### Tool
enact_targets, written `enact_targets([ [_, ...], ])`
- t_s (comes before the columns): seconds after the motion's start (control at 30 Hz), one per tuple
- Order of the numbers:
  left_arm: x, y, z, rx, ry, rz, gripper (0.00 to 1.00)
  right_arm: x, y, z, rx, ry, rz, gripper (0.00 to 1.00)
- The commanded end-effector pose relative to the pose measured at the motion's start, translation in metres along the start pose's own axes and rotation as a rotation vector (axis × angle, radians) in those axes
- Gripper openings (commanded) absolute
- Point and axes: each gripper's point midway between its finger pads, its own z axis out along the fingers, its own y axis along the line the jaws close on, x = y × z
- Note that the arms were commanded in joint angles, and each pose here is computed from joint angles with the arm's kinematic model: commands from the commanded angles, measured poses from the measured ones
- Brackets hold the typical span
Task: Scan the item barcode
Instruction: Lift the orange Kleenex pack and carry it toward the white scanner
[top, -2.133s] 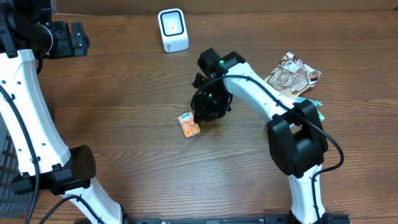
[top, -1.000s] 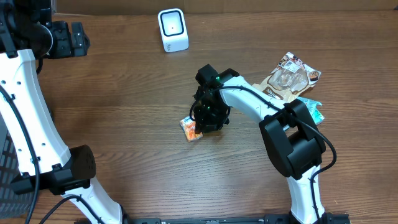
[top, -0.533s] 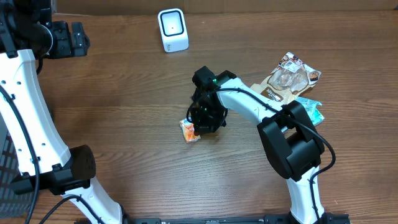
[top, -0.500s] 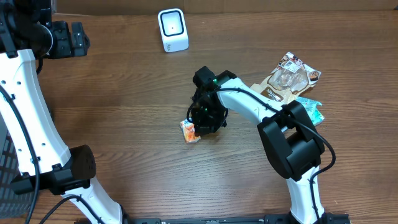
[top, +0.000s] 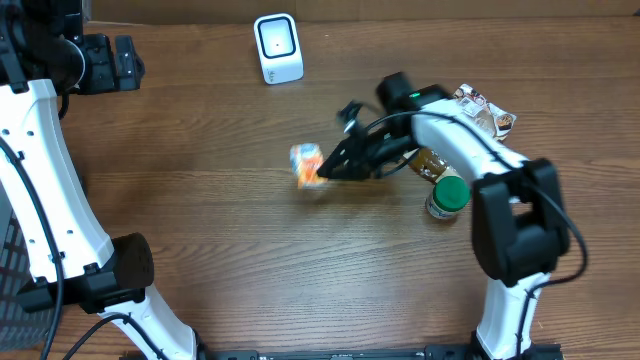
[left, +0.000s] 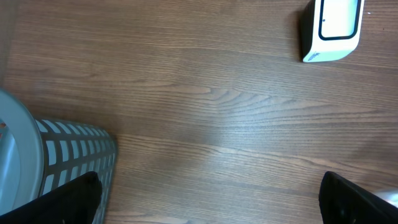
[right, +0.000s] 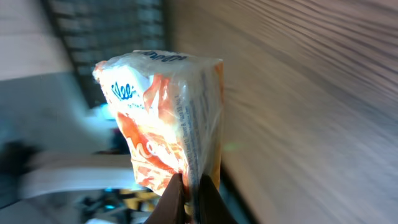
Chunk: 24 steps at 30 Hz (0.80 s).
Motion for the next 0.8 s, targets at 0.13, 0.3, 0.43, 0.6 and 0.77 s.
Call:
enact_targets([
  [0.13, 0.0, 0.002, -0.002, -0.007, -0.003, 0.01, 1.0, -0.002, 0.081, -0.075, -0.389, -0.124, -0.104, 0.04],
  [0.3, 0.0, 0.002, -0.002, -0.007, -0.003, 0.011, 0.99, -0.002, 0.085, -0.089, -0.387, -0.158, -0.118, 0.04],
  [0.43, 0.0, 0.002, -0.002, -0.007, -0.003, 0.011, 0.99, -0.002, 0.087, -0.09, -0.387, -0.16, -0.126, 0.04],
  [0.6, 0.0, 0.002, -0.002, -0.007, -0.003, 0.011, 1.0, -0.002, 0.087, -0.09, -0.386, -0.161, -0.131, 0.04],
  [0.77, 0.0, 0.001, -0.002, -0.007, -0.003, 0.011, 1.0, -0.002, 0.087, -0.09, -0.385, -0.162, -0.136, 0.04],
])
